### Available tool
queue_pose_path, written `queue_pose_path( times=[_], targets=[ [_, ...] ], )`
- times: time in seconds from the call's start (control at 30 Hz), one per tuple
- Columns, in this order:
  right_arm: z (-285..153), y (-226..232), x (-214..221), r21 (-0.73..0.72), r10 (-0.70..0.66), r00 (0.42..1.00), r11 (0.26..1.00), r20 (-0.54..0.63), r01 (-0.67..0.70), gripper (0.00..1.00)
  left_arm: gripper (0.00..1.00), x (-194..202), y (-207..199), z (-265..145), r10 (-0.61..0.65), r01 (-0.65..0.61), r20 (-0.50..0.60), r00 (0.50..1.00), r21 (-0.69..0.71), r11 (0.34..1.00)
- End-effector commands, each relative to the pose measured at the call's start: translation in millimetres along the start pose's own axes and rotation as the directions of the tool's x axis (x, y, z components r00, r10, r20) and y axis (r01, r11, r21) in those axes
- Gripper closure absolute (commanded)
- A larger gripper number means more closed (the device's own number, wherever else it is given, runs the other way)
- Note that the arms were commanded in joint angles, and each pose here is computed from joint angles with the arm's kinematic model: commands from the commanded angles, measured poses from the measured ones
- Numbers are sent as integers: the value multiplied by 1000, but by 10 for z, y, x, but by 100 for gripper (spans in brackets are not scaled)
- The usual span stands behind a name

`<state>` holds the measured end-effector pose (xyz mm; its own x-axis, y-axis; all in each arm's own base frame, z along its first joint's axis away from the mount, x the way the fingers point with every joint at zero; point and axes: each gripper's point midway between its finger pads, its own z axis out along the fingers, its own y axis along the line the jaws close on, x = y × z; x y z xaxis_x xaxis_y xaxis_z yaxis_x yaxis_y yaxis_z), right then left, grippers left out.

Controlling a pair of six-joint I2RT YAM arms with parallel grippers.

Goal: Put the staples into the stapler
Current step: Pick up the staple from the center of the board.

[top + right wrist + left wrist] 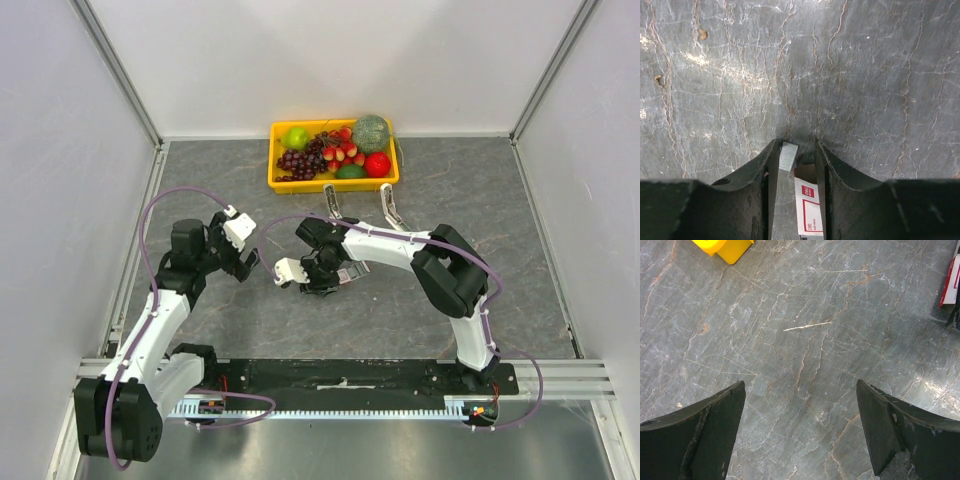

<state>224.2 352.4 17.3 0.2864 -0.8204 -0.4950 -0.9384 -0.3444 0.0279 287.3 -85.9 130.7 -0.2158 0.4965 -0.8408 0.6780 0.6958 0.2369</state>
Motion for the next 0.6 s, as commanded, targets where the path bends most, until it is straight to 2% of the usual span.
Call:
queue_pose_path(
  times=[0.0, 0.47, 0.57],
  targets=[
    [-114, -69, 6, 59, 22, 999, 998, -31, -20, 58, 3, -84, 45, -9, -18, 19, 36, 999, -19, 1000],
    [-178, 134, 140, 12, 71, 993, 997, -90, -70, 58, 3, -89, 52, -15, -20, 21, 40, 999, -21, 1000],
    [-142, 141, 176, 6, 83, 992, 997, -98, -83, 61, 3, -92, 55, -9, -20, 20, 42, 999, -20, 1000]
  ],
)
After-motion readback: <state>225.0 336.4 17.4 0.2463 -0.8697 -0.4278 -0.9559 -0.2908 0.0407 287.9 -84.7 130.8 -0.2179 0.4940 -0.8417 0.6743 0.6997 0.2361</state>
